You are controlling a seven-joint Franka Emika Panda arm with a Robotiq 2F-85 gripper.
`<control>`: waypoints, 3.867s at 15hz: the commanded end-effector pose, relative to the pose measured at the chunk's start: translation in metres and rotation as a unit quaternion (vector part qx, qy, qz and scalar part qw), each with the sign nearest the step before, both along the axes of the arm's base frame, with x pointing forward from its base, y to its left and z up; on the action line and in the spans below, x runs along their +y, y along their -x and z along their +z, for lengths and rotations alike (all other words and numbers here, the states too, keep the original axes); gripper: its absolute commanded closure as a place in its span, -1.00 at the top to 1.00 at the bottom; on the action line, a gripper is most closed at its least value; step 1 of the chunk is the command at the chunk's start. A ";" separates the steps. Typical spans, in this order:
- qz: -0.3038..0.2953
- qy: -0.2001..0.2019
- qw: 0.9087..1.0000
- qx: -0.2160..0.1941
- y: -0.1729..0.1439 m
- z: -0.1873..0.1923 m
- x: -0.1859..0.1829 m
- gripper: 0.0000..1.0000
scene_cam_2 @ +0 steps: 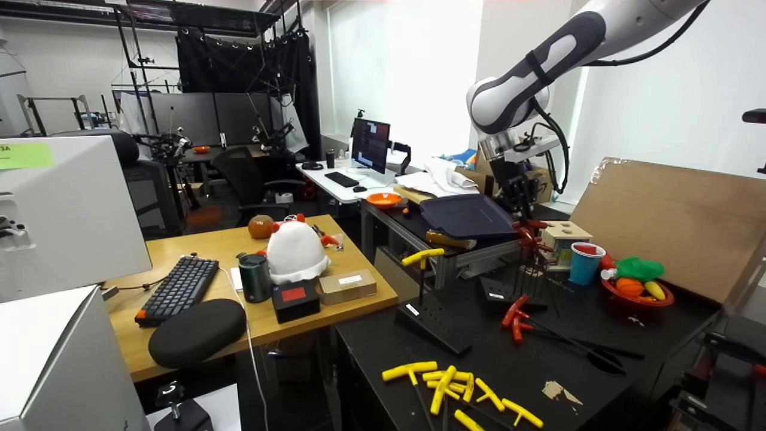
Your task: Pick up the orange object tool and put it on the table
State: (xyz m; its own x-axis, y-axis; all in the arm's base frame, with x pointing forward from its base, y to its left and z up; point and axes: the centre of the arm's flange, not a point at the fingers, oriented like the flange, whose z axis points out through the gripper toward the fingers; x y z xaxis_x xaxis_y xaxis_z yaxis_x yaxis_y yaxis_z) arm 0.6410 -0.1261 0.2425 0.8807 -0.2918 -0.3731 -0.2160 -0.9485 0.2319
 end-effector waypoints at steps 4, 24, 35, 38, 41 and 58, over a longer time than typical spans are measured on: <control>0.009 0.015 0.998 0.053 -0.025 -0.019 -0.008 -0.91; 0.025 0.007 0.990 0.139 -0.046 -0.085 -0.001 -0.91; 0.024 0.045 0.972 0.231 -0.049 -0.124 0.011 -0.91; 0.033 0.052 0.969 0.240 -0.057 -0.130 0.018 -0.91; 0.041 0.047 0.968 0.243 -0.065 -0.138 0.024 -0.91; 0.102 -0.016 0.976 0.192 -0.084 -0.151 0.013 -0.91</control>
